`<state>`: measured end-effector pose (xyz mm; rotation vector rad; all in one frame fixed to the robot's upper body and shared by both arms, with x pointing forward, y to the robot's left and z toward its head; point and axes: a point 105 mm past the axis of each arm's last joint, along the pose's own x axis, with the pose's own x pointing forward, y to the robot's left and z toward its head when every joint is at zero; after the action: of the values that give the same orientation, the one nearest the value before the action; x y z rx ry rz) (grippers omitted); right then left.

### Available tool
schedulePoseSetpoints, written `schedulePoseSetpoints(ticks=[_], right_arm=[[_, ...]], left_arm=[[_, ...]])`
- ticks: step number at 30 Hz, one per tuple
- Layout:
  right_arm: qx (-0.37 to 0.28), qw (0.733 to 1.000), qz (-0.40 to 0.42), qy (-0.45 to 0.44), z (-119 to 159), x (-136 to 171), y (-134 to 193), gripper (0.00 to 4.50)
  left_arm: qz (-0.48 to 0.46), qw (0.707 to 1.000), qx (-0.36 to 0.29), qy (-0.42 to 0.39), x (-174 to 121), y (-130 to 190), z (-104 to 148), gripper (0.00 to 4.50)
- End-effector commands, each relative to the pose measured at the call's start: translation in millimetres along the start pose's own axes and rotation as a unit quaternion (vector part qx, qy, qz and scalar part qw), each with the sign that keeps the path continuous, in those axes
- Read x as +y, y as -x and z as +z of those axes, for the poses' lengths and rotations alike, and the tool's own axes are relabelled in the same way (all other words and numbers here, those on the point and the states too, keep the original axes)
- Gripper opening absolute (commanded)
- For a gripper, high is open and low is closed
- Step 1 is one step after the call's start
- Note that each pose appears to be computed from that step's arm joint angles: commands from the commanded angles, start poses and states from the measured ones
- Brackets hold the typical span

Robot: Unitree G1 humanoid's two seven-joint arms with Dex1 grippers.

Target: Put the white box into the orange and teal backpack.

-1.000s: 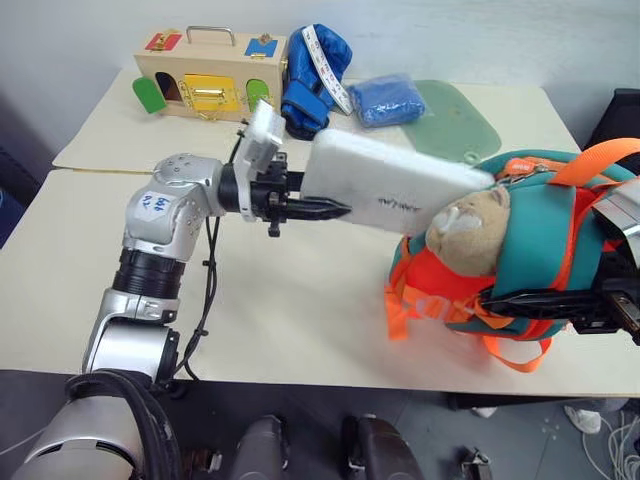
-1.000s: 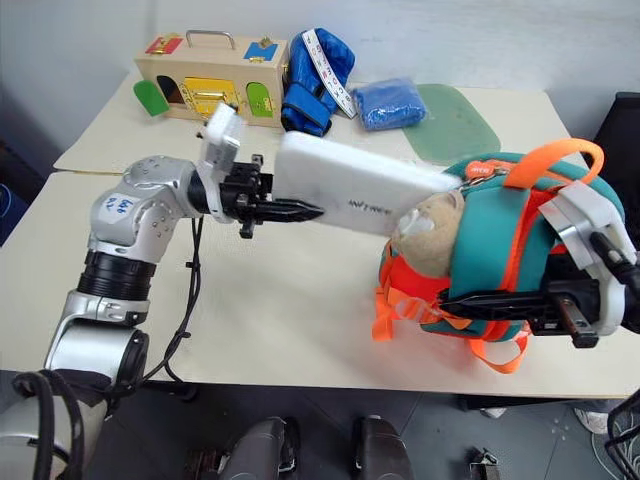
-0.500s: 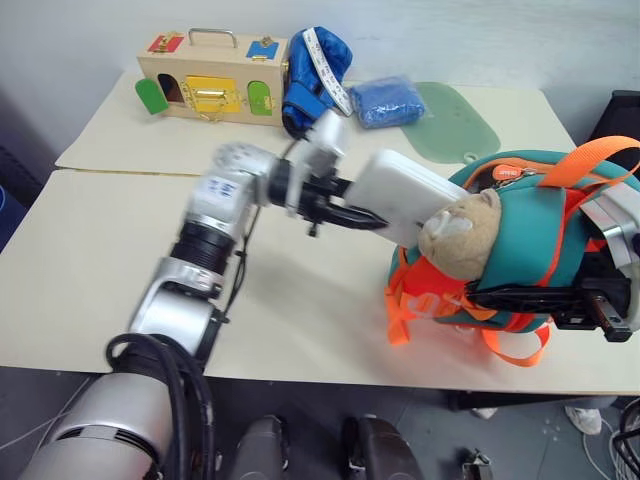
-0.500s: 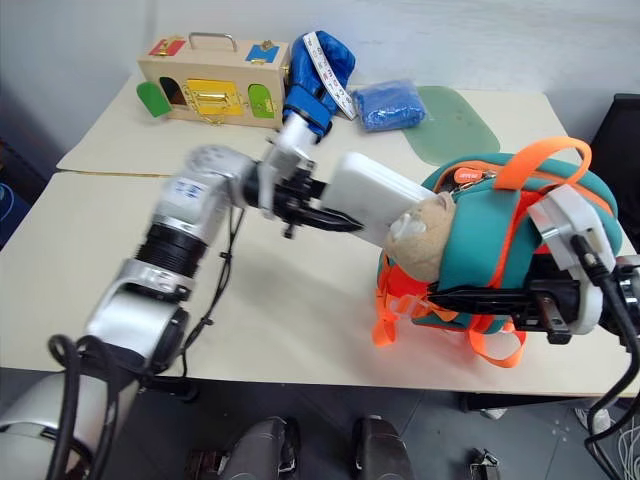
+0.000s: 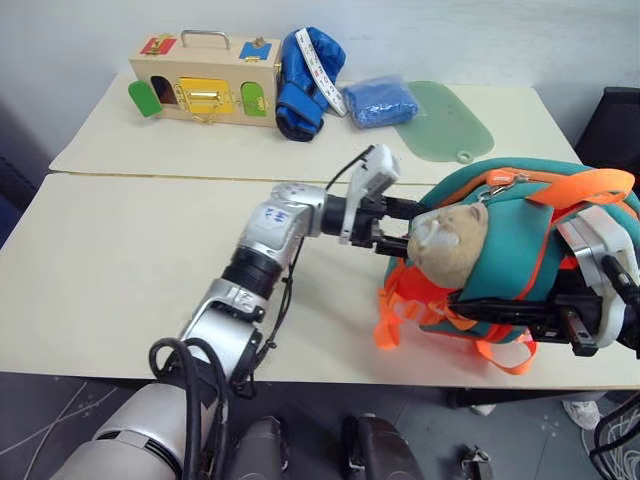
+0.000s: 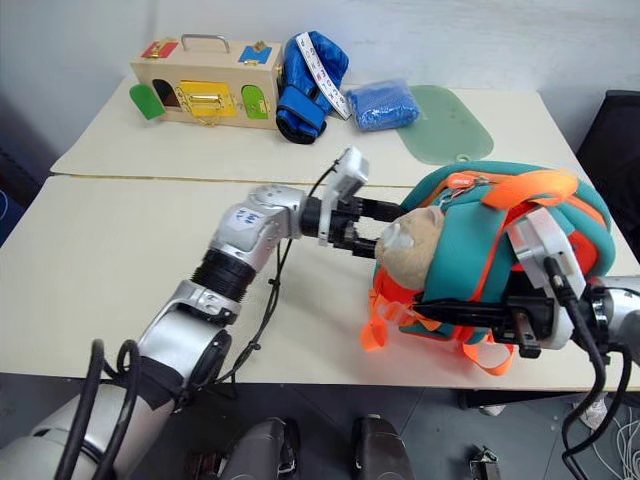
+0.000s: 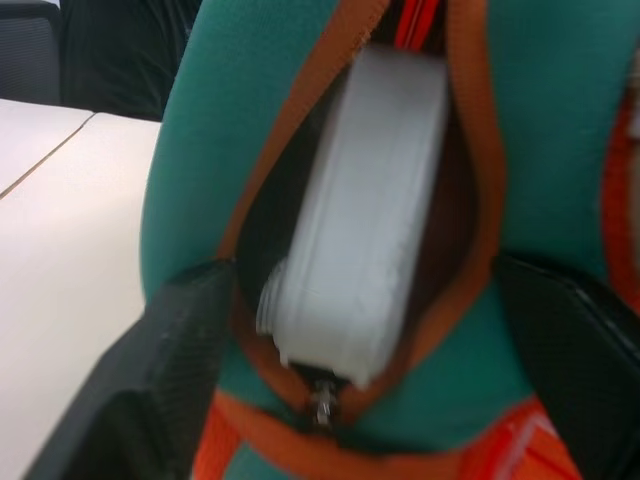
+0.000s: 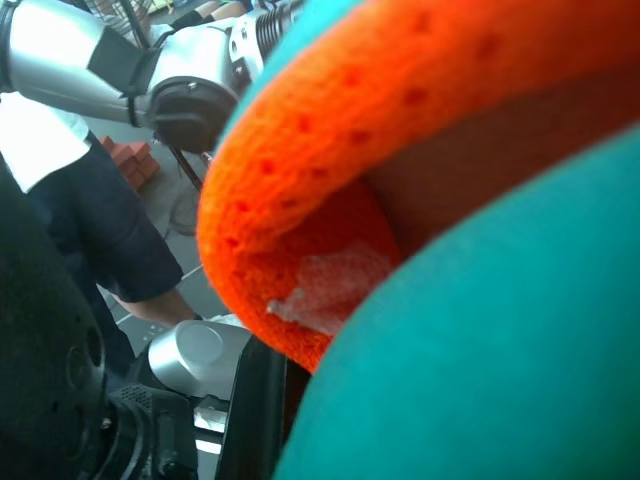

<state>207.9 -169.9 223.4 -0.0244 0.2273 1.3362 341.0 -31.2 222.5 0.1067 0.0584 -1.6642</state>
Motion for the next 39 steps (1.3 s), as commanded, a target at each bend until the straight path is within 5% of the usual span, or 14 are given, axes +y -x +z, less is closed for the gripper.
schedulePoseSetpoints(ticks=[1,4,9,14,19,27,39], right_arm=[[-0.011,1.0,-0.014,0.023,6,1,2,0.0],[-0.013,0.999,-0.019,0.022,4,-1,2,0.0],[-0.01,0.999,-0.03,0.022,0,-6,2,0.0],[-0.011,0.999,-0.029,0.02,-2,-6,-1,0.0],[-0.021,0.999,-0.023,0.022,4,0,-1,0.0],[-0.034,0.999,-0.028,0.024,6,7,0,0.0],[-0.047,0.997,-0.064,0.006,-7,8,3,0.0]], left_arm=[[-0.006,0.999,-0.015,-0.042,-12,21,19,4.48],[-0.011,0.999,-0.034,-0.042,-28,63,35,4.48],[-0.045,0.995,-0.065,-0.062,-57,83,71,4.48],[-0.063,0.991,-0.065,-0.1,-65,53,86,4.48],[-0.013,0.991,-0.01,-0.13,-40,10,64,4.48],[-0.017,0.993,-0.001,-0.113,-29,-14,49,4.48],[-0.001,0.994,-0.003,-0.105,-17,14,57,1.24]])
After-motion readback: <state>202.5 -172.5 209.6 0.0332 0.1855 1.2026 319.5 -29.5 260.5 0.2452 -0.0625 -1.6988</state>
